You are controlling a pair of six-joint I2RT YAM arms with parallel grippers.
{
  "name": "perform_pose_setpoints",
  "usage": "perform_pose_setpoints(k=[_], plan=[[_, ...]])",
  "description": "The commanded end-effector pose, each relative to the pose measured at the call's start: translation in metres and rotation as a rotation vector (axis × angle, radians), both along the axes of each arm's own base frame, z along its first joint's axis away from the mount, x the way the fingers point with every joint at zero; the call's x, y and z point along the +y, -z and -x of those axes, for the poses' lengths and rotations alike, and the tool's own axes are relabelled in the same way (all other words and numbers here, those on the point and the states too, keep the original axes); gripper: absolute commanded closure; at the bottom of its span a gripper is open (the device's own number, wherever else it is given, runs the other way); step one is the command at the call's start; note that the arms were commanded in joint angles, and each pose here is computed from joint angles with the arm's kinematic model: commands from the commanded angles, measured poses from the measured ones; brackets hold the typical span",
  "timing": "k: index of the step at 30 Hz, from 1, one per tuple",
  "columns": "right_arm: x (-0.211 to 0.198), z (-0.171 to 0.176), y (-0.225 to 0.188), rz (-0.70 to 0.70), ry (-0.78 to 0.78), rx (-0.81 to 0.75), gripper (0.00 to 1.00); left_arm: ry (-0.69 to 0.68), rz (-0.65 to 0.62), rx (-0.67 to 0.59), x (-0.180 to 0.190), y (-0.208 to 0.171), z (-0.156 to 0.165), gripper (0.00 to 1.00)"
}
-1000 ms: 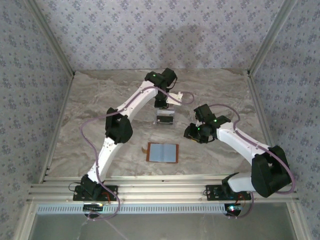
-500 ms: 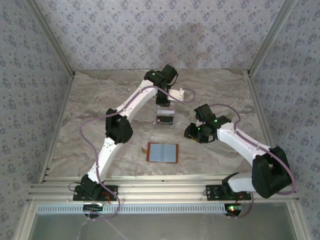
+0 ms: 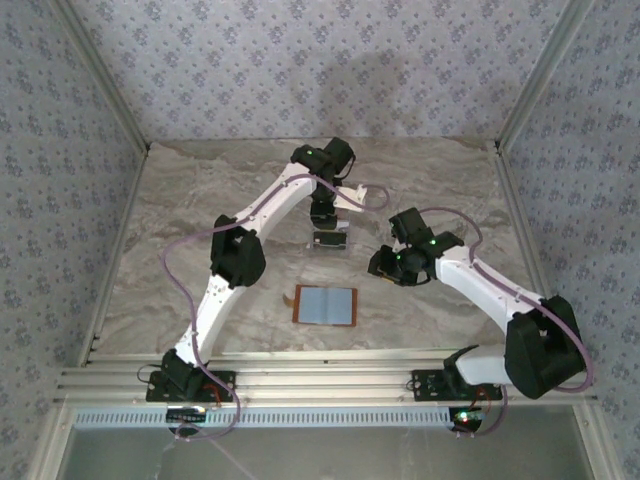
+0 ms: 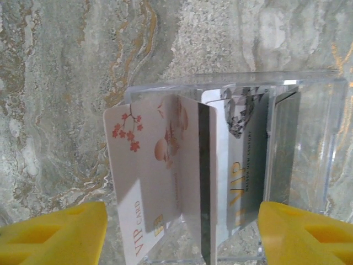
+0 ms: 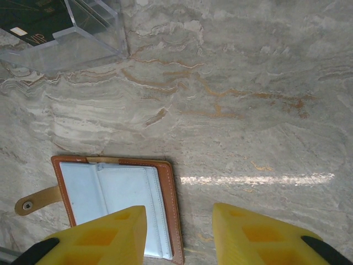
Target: Take the credit cards out of the card holder
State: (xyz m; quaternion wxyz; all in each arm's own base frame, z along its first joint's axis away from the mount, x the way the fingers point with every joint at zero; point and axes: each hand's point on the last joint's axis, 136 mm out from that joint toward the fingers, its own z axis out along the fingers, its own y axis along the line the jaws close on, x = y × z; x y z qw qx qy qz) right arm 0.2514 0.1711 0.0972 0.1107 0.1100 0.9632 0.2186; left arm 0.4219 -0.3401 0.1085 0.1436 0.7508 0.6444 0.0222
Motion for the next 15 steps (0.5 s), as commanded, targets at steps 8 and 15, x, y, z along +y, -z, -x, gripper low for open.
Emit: perform_pose_setpoints(k=[8, 15], plan=[[-0.004, 0.003, -0.002, 0.002, 0.016, -0.005, 0.62, -0.061, 0.018, -0.147, -0.004, -0.004, -0.040, 0.26], [-0.005, 0.004, 0.000, 0.004, 0.016, 0.001, 0.62, -0.101, 0.036, -0.214, -0.005, -0.011, -0.058, 0.26]])
